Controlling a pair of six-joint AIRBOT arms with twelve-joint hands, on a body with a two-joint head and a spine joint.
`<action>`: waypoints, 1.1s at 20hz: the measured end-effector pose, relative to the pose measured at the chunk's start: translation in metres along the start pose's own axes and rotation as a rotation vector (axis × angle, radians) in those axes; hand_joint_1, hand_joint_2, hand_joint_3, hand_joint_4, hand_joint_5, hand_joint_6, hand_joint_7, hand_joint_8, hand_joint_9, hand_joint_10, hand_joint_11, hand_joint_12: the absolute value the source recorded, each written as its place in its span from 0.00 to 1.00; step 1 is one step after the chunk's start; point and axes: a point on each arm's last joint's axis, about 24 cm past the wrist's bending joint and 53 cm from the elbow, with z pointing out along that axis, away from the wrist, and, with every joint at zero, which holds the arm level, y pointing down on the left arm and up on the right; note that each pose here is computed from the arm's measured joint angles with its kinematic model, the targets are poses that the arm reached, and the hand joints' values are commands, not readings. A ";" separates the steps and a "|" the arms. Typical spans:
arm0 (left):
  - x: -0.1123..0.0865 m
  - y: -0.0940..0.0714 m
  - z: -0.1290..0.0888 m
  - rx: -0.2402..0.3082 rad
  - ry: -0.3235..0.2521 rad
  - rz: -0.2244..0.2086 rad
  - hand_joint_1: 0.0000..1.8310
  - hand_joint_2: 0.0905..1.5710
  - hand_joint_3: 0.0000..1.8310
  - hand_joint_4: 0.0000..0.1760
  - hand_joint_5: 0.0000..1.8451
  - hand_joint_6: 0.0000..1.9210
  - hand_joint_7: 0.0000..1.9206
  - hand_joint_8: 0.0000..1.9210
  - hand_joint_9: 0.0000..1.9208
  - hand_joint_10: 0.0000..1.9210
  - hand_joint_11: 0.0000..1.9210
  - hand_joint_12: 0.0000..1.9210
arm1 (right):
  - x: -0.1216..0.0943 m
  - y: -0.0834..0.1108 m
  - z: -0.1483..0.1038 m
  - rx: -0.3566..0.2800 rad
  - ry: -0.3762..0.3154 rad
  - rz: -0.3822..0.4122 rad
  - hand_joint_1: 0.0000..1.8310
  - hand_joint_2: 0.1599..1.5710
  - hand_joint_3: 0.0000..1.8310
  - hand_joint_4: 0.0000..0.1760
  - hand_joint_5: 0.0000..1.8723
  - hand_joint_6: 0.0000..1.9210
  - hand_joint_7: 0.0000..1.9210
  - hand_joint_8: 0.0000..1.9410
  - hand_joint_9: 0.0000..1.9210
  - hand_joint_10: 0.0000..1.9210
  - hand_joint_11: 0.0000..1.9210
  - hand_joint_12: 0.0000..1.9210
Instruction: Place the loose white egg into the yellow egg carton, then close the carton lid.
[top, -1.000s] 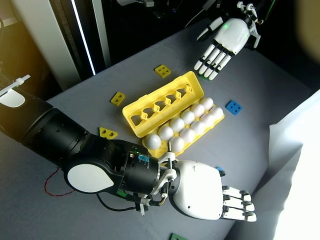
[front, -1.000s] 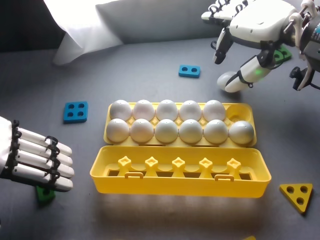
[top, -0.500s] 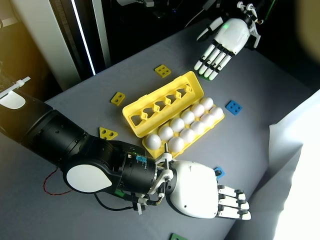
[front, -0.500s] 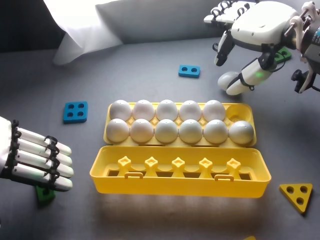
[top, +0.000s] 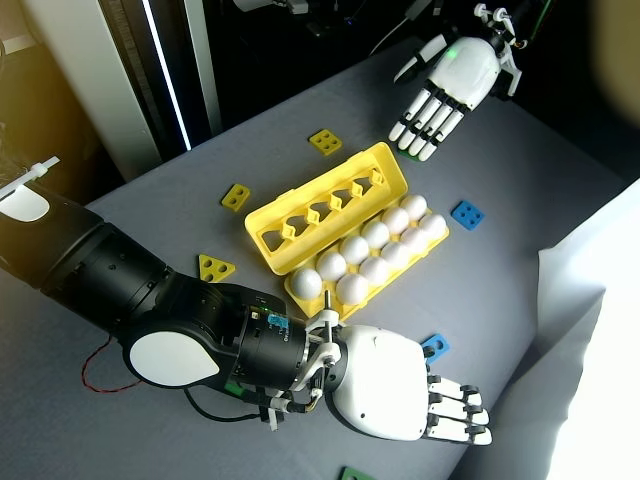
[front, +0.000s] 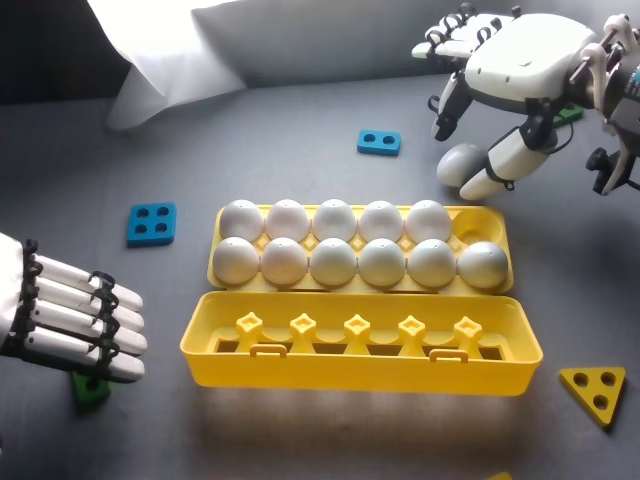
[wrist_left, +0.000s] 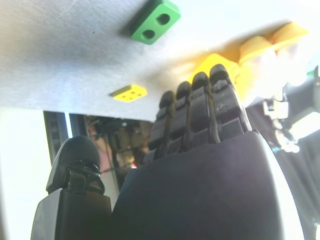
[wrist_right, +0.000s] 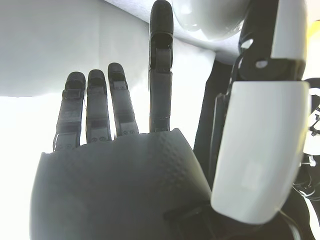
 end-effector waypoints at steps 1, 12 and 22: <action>0.000 0.000 0.000 0.000 0.001 0.000 0.00 0.81 0.00 0.00 0.00 0.00 0.00 0.00 0.00 0.00 0.00 0.00 | 0.002 -0.001 -0.001 0.002 0.004 -0.001 0.45 0.42 0.00 1.00 0.50 0.00 0.06 0.00 0.00 0.00 0.00 0.00; 0.000 0.000 0.000 0.000 -0.001 0.000 0.00 0.81 0.00 0.00 0.01 0.00 0.00 0.00 0.00 0.00 0.00 0.00 | 0.010 -0.007 -0.003 0.014 0.015 0.011 0.45 0.43 0.00 1.00 0.51 0.01 0.07 0.01 0.00 0.00 0.00 0.00; 0.000 0.000 0.000 -0.001 0.000 -0.004 0.00 0.81 0.00 0.00 0.00 0.00 0.00 0.00 0.00 0.00 0.00 0.00 | 0.009 -0.006 -0.003 0.013 0.014 0.013 0.52 0.41 0.00 0.76 0.65 0.02 0.10 0.00 0.00 0.00 0.00 0.00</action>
